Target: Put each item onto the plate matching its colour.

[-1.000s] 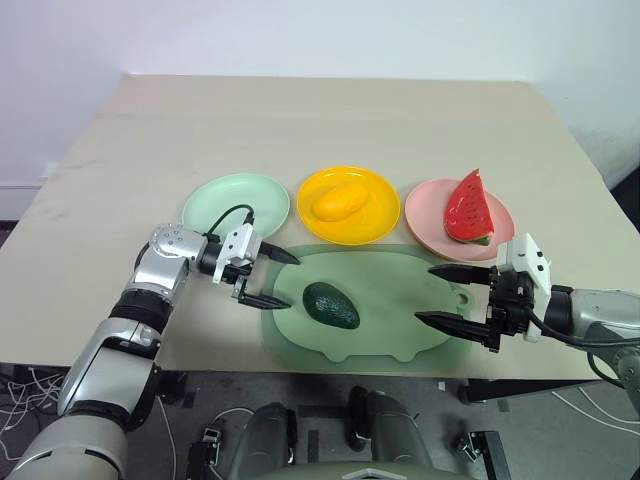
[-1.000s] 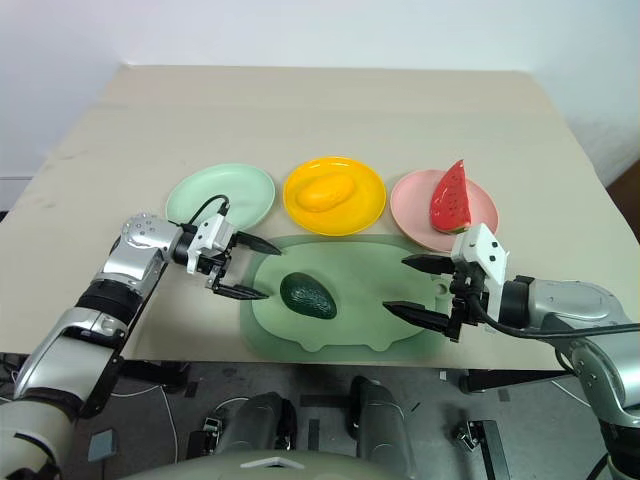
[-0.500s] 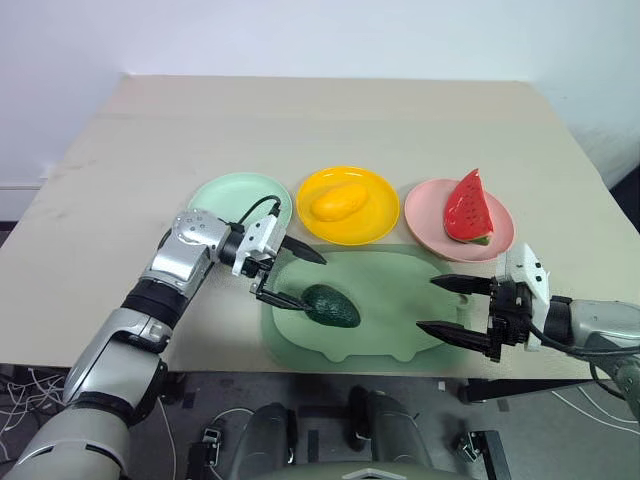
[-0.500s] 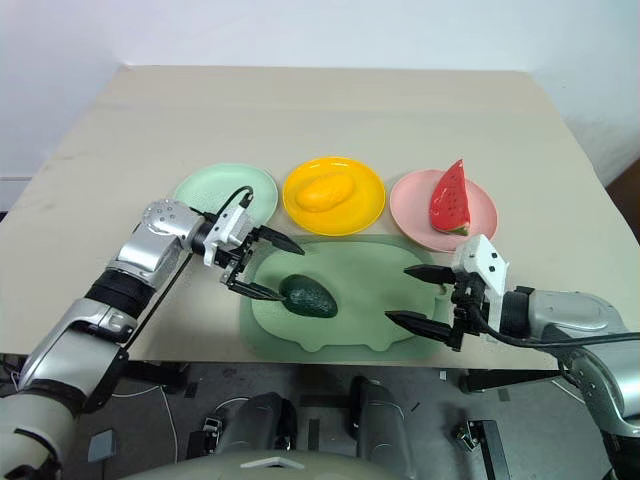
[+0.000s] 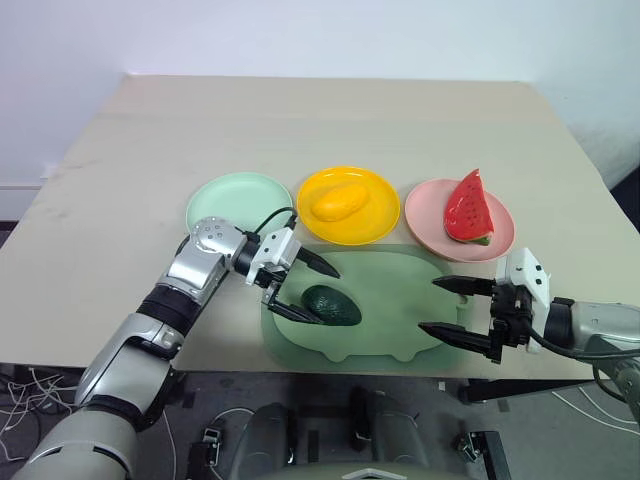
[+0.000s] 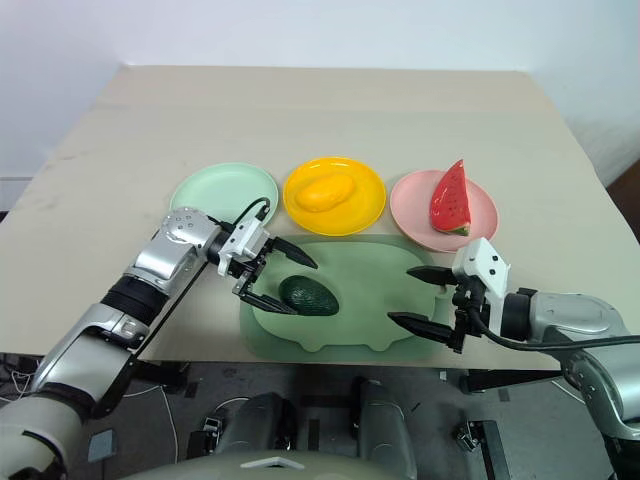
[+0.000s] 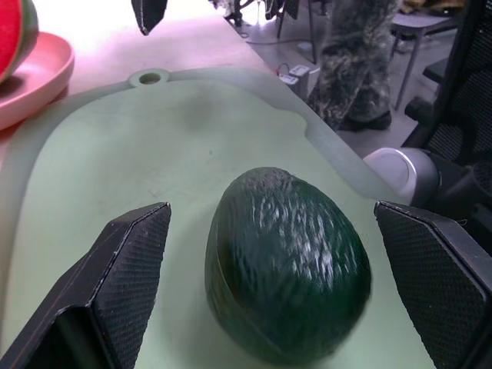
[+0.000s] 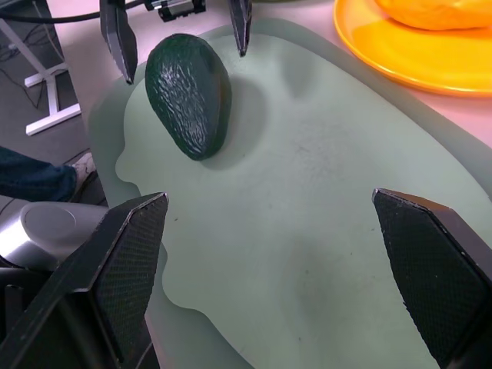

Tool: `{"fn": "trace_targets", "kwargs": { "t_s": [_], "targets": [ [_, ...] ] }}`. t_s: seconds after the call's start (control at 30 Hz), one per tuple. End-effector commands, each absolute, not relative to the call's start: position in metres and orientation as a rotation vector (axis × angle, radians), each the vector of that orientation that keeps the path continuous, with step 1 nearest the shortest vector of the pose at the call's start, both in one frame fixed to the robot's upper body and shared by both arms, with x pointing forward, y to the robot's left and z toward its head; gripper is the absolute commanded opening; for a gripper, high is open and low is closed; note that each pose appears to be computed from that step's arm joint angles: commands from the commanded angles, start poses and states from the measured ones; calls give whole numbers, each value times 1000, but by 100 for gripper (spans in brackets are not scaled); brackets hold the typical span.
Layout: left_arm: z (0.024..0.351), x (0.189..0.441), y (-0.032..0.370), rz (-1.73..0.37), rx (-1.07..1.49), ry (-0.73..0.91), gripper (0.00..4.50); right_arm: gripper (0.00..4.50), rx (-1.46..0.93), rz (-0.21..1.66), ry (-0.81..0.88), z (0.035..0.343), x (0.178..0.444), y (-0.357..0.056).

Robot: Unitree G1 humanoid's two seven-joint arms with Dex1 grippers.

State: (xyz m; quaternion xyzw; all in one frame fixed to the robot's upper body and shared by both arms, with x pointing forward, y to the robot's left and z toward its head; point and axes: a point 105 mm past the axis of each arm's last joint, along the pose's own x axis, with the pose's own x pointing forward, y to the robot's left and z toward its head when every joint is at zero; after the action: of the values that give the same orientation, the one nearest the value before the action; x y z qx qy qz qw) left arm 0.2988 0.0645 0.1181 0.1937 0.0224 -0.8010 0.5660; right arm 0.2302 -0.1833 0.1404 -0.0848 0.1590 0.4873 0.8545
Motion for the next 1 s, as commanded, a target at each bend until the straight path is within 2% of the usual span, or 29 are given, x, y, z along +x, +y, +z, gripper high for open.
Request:
{"fn": "trace_targets", "kwargs": {
  "t_s": [0.03, 0.57, 0.77, 1.0],
  "targets": [
    [117, 297, 61, -1890, 468, 34, 446, 450, -203, 1018, 290, 150, 230, -183],
    [105, 295, 55, -1873, 437, 45, 446, 450, -196, 1001, 287, 148, 229, -183],
    [105, 296, 55, -1866, 431, 36, 315, 450, -200, 1002, 286, 148, 231, -183],
    [106, 297, 56, -1846, 452, 10, 314, 450, -202, 1008, 285, 149, 232, -182]
  ]
}}
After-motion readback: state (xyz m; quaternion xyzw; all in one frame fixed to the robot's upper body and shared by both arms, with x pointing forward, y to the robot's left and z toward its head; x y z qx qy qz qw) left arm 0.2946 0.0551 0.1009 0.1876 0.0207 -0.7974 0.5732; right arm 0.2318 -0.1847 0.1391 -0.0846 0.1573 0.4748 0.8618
